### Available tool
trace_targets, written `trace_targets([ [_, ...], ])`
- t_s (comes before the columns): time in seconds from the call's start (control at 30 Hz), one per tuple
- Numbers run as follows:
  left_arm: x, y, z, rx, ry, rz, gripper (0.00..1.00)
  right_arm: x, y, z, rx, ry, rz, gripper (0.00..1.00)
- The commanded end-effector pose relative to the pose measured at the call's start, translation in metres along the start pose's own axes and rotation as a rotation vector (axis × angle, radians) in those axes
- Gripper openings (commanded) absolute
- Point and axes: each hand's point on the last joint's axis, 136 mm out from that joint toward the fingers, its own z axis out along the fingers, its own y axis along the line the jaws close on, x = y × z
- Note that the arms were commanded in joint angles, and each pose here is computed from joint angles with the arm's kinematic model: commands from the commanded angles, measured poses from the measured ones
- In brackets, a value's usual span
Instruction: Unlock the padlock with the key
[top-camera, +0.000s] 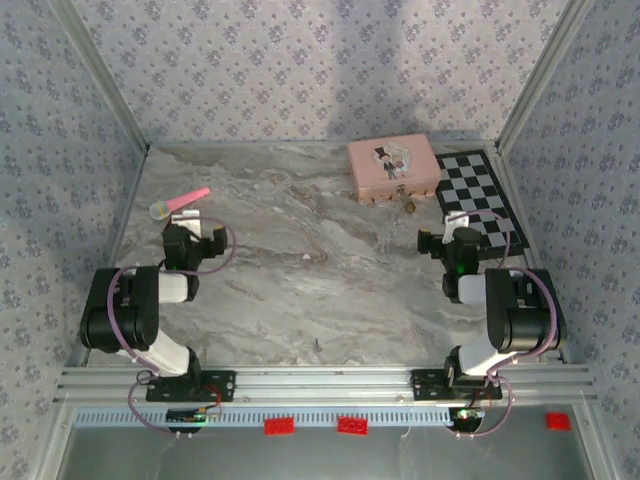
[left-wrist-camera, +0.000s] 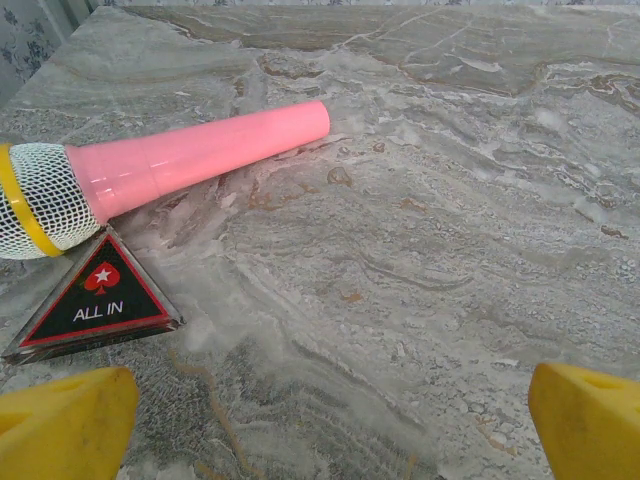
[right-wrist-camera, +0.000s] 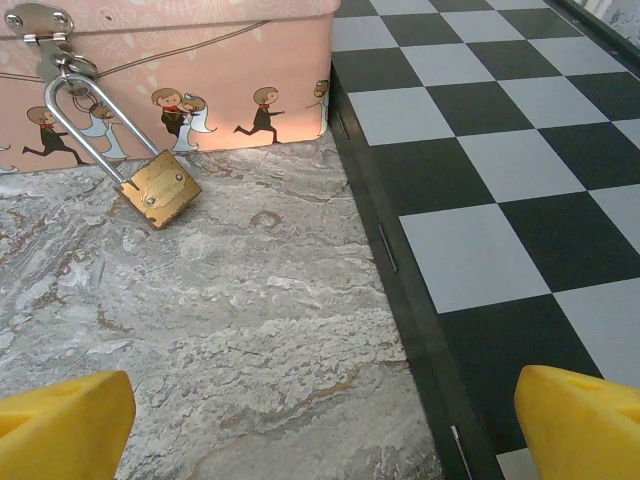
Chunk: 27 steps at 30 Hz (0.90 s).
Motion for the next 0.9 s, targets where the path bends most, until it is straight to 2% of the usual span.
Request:
trace_targets([
  [0.0,-0.0113,-0.0014,0.0001,0.015,-0.027,-0.010,1.00,-0.0122,0.0000,0.0018,0.001,-0.032,0.008,0.99],
  [0.87,-0.0108,-0.0009,0.0002,0.013,-0.026,-0.011,1.00,-0.0117,0.0006,0.0019,-0.008,-0.030,0.013,0.99],
])
